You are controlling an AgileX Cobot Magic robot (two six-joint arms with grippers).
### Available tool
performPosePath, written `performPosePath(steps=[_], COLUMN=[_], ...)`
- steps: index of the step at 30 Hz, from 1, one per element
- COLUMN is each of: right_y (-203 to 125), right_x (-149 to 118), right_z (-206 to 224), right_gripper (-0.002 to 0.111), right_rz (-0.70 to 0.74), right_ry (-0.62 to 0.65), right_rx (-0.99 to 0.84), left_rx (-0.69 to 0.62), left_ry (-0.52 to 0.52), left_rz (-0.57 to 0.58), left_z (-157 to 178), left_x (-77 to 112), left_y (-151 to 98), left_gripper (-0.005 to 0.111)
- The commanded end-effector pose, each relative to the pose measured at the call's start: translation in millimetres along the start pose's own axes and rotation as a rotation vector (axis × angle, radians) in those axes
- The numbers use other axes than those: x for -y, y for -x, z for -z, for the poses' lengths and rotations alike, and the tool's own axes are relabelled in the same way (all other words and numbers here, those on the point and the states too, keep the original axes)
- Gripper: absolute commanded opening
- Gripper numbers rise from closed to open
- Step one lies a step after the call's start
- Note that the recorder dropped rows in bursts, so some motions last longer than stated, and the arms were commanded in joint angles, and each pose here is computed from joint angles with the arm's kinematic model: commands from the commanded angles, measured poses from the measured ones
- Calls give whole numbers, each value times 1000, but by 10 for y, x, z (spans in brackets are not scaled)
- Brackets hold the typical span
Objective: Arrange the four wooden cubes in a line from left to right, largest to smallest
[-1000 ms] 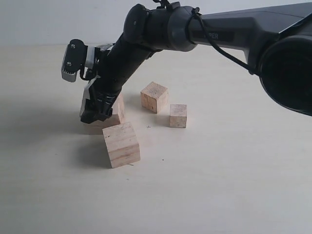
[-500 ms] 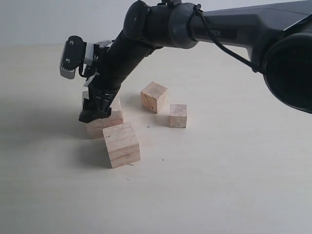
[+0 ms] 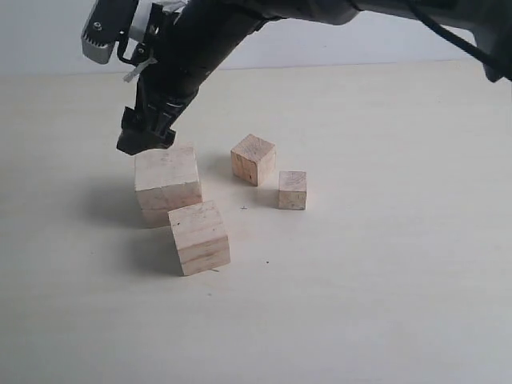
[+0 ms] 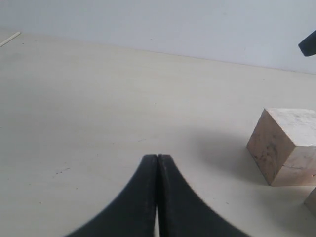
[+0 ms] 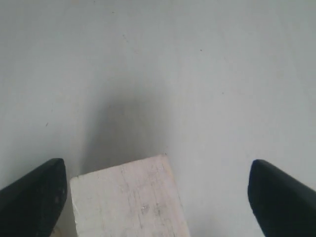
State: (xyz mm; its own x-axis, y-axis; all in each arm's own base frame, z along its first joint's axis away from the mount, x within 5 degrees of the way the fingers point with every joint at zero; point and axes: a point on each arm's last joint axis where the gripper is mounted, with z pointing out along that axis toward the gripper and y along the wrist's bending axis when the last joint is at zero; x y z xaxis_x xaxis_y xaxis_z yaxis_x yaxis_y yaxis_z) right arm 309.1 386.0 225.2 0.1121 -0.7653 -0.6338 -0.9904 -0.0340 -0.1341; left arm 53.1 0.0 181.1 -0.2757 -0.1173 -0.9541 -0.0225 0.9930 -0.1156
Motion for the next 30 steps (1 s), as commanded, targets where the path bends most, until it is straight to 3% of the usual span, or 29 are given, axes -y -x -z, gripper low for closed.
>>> performPosePath(steps=[1, 15, 30], right_y=[-125, -410, -386], right_x=[-13, -56, -10], right_z=[-154, -602, -611], right_gripper=[93, 93, 93], right_rz=[-32, 2, -75], right_ry=[39, 82, 26], right_rx=[-57, -143, -116], left_rx=[10, 10, 10], left_ry=[-9, -9, -9], left_rz=[-1, -1, -1], left_z=[-1, -1, -1], left_x=[5, 5, 5], left_y=[-1, -1, -1], left_gripper=[0, 0, 0])
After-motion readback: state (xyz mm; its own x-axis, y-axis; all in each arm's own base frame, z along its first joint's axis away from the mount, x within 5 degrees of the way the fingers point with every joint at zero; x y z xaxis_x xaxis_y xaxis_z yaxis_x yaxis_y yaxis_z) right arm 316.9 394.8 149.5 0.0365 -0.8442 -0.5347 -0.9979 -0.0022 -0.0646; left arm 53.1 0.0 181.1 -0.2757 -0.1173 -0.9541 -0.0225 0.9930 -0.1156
